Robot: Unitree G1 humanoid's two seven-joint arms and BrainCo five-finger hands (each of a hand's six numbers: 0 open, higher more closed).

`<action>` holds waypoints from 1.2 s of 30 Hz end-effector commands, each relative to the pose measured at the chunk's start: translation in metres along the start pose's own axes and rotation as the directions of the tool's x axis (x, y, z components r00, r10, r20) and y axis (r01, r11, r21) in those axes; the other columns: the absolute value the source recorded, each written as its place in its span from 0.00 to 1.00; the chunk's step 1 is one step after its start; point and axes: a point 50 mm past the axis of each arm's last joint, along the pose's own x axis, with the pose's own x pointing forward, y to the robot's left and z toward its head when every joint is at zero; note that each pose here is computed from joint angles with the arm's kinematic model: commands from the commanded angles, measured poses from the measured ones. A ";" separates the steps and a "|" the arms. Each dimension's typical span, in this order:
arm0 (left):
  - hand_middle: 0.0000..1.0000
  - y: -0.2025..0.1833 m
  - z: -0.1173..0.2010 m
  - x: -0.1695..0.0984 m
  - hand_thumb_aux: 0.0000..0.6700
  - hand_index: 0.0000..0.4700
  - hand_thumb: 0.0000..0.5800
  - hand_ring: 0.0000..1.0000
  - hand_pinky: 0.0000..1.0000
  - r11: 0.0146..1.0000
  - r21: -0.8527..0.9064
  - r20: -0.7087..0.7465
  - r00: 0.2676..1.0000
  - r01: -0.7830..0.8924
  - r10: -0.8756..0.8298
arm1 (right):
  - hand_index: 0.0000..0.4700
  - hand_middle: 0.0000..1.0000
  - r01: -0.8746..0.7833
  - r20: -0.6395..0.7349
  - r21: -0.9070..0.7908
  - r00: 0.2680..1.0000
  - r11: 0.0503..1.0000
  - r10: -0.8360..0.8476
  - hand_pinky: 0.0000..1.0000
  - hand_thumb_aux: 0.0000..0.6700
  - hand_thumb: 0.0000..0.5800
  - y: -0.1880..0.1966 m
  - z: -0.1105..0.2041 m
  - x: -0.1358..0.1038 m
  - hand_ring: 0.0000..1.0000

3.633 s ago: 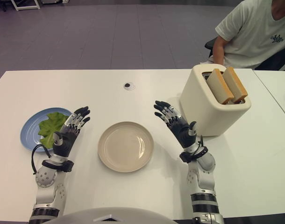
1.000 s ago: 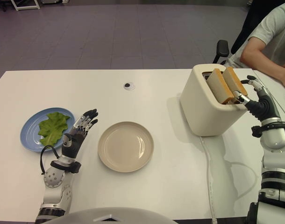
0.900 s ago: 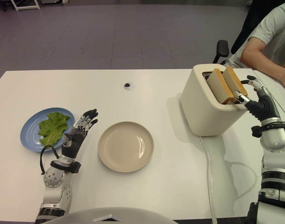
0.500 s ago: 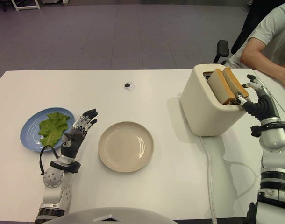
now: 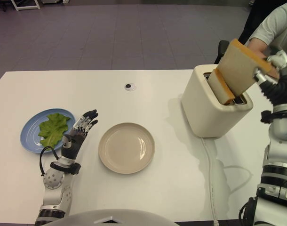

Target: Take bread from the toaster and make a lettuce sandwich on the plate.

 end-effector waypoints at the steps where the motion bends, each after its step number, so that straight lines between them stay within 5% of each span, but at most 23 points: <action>1: 0.00 -0.001 -0.003 0.001 0.00 0.00 0.00 0.00 0.00 1.000 0.001 -0.014 1.000 0.010 -0.010 | 1.00 0.00 0.065 0.061 0.097 0.996 0.993 -0.071 0.00 1.00 1.00 -0.010 0.019 0.008 0.00; 6: 0.00 0.001 -0.003 0.001 0.00 0.00 0.00 0.00 0.00 1.000 0.004 -0.016 1.000 0.010 -0.010 | 1.00 0.00 -0.154 0.252 0.145 0.961 0.977 0.114 0.00 1.00 1.00 0.028 0.065 0.003 0.00; 12: 0.00 0.003 -0.006 0.004 0.00 0.00 0.00 0.00 0.00 1.000 0.006 -0.017 1.000 0.011 -0.010 | 1.00 0.00 -0.473 0.439 0.001 0.792 0.881 0.424 0.00 1.00 1.00 0.105 0.106 -0.019 0.00; 19: 0.00 0.006 -0.006 0.006 0.00 0.00 0.00 0.00 0.00 1.000 0.004 -0.007 1.000 0.011 -0.011 | 1.00 0.00 -0.675 0.492 -0.134 0.590 0.726 0.640 0.00 1.00 1.00 0.180 0.114 -0.055 0.00; 25: 0.00 0.005 -0.006 0.007 0.00 0.00 0.00 0.00 0.00 1.000 0.002 -0.001 1.000 0.015 -0.015 | 1.00 0.00 -0.713 0.503 -0.199 0.515 0.673 0.694 0.00 1.00 1.00 0.220 0.103 -0.082 0.00; 36: 0.00 0.003 -0.002 0.004 0.00 0.00 0.00 0.00 0.00 1.000 0.002 0.003 1.000 0.019 -0.019 | 1.00 0.00 -0.608 0.550 -0.409 0.430 0.680 0.715 0.00 1.00 1.00 0.222 0.090 -0.131 0.00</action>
